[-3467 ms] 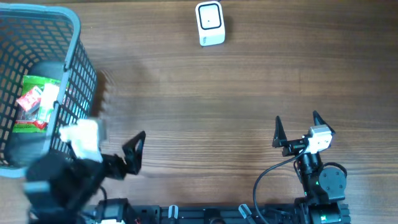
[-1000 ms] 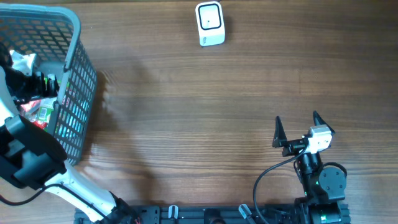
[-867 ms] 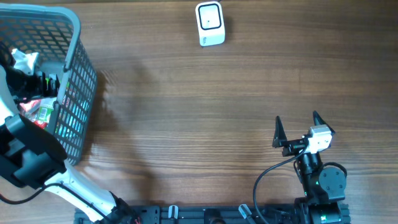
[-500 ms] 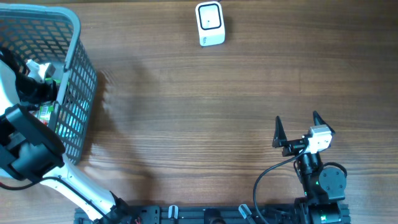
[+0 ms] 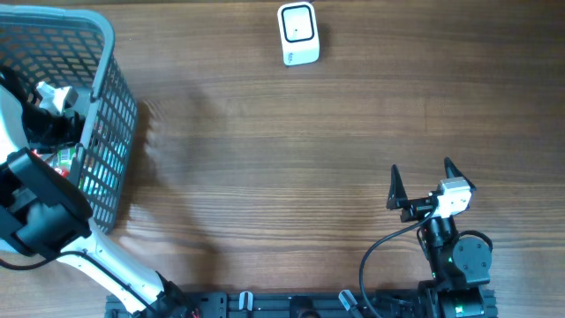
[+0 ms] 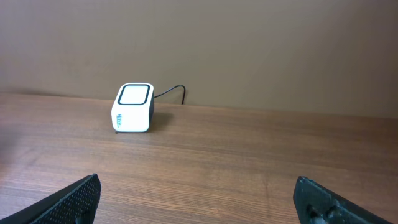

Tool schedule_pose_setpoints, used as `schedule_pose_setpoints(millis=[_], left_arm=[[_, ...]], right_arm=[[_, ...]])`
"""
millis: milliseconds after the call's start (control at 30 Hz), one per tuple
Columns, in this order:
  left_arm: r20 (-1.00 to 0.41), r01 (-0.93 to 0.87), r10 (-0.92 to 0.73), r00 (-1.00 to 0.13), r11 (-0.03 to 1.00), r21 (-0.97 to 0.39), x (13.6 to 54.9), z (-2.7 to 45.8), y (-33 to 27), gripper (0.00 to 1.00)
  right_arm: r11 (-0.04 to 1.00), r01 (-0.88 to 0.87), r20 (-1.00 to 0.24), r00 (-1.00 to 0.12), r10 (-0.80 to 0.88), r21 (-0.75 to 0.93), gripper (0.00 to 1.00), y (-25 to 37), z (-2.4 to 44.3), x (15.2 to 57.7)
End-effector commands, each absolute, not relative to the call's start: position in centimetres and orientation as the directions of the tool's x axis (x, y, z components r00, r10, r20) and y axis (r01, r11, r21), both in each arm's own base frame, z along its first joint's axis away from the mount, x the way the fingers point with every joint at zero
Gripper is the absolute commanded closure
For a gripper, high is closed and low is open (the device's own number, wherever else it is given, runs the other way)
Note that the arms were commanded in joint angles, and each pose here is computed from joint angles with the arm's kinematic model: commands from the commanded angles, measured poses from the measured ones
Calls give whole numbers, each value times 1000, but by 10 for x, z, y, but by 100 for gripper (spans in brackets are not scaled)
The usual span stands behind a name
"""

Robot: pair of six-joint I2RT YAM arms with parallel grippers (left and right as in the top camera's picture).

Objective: Scan the item barcode
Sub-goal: 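Reach the left gripper into the basket and grasp the cup noodles, then carry the cup noodles past the scanner and set it on the table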

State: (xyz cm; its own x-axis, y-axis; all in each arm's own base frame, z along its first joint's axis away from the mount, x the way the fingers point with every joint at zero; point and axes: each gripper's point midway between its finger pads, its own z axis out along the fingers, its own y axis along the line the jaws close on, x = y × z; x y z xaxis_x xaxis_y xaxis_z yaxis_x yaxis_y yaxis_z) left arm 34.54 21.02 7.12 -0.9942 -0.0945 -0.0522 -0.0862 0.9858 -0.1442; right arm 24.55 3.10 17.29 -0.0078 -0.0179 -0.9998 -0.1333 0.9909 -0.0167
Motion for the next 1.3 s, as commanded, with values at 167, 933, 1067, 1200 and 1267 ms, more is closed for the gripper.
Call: schedule_pose_setpoints(millis=[167, 933, 1067, 1200, 1267], left_arm=[[-363, -238, -233, -902, 971, -30, 387, 190, 241, 36], [-474, -162, -316, -822, 927, -337, 339, 365, -53, 43], [-361, -45, -164, -918, 948, -314, 340, 328, -127, 44], [-282, 39, -42, -958, 960, -276, 350, 278, -207, 43], [-260, 86, 13, -966, 958, -273, 355, 252, -247, 42]], right_arm=[[990, -138, -1000, 0, -19, -19, 0, 31, 174, 245], [990, -138, -1000, 0, -19, -19, 0, 31, 174, 245], [990, -138, -1000, 0, -19, -19, 0, 31, 174, 245], [990, -138, -1000, 0, -19, -19, 0, 31, 174, 245], [990, -138, -1000, 0, -19, -19, 0, 31, 174, 245]])
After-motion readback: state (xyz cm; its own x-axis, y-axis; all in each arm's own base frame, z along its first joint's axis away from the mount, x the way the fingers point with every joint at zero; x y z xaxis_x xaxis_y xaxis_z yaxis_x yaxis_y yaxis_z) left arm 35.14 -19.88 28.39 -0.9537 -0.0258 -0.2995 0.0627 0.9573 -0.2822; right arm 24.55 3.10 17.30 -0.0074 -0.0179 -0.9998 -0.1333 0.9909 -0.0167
